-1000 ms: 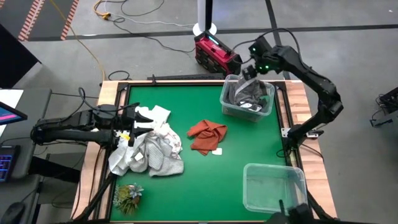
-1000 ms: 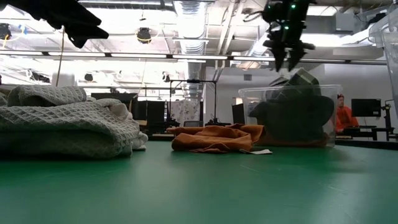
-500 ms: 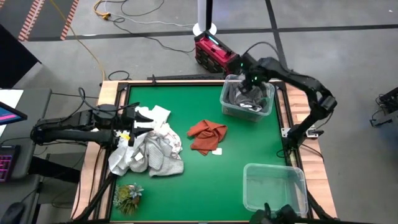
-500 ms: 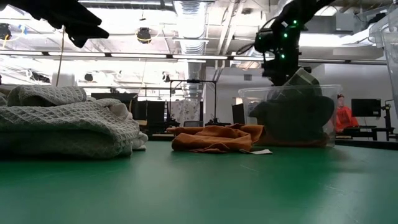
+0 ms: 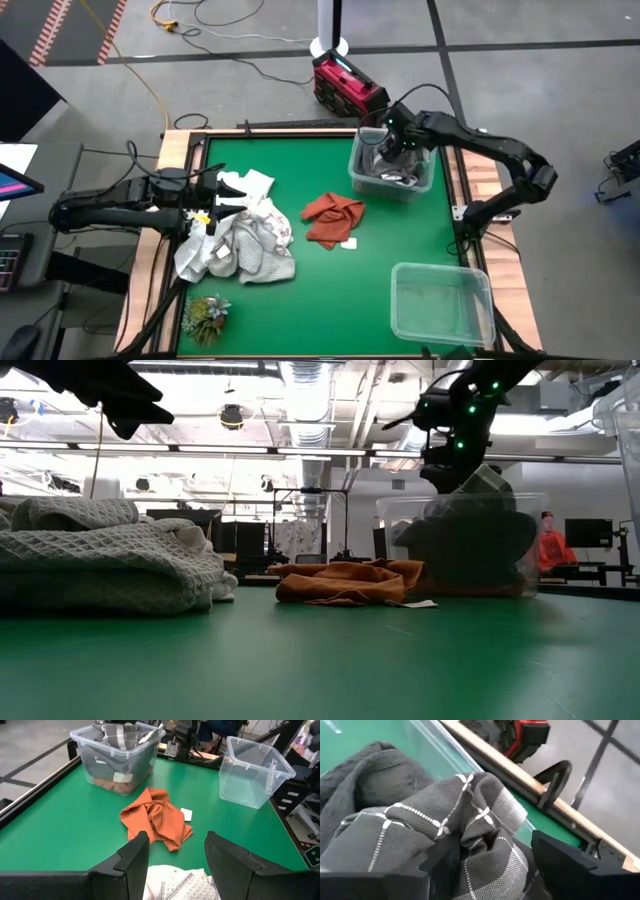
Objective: Sort towels by color in basket
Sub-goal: Put the gray patterned towel into the top transparent bin
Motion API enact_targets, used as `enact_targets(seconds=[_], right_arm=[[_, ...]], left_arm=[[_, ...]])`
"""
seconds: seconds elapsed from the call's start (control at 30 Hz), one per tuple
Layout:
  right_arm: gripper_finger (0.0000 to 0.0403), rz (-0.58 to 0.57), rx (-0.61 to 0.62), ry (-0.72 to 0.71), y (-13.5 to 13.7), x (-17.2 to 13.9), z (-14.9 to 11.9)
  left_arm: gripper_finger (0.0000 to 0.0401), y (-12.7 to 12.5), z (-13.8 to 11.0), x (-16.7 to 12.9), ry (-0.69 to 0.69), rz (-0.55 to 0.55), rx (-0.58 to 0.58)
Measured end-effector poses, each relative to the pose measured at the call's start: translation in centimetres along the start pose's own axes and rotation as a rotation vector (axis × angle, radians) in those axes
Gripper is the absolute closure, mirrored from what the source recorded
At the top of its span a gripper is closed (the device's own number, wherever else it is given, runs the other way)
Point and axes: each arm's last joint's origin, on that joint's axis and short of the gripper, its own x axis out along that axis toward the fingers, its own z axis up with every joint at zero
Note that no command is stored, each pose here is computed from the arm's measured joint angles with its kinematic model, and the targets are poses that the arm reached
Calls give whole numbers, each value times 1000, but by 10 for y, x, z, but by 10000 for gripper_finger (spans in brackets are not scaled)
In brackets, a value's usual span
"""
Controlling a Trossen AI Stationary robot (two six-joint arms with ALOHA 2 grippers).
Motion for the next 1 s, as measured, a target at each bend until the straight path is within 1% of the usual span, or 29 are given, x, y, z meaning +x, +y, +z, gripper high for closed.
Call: enact_targets(seconds=[0.1, 0.13, 0.33, 0.47, 0.53, 0.6, 0.67, 0.77, 0.8, 0.9, 1.0], right_arm=[[133, 33, -6, -69, 1, -21, -1], [133, 38, -12, -70, 2, -25, -3], [133, 7, -62, -36, 15, -28, -12], [133, 26, -119, 35, 31, -12, -22], [133, 28, -122, 83, 36, 0, -29], [133, 51, -104, 142, 38, 15, -35], [133, 101, -68, 193, 38, 30, -40], [133, 165, 0, 234, 34, 46, -39], [134, 185, 19, 245, 33, 49, -38], [134, 175, 55, 241, 28, 52, -34], [133, 179, 77, 235, 22, 42, -28]], left_arm=[[221, 0, 0, 0, 0, 0, 0], [221, 0, 0, 0, -1, 0, 0], [221, 0, 0, 0, -2, 0, 2], [221, 0, 0, 0, 0, -1, -3], [221, 0, 0, 0, 0, -2, -3], [221, 0, 0, 0, 0, -4, -3], [221, 0, 0, 0, 0, -4, -3], [221, 0, 0, 0, 0, -4, -3], [221, 0, 0, 0, -1, -4, -3], [221, 0, 0, 0, -1, -4, -3], [221, 0, 0, 0, -4, -4, -1]])
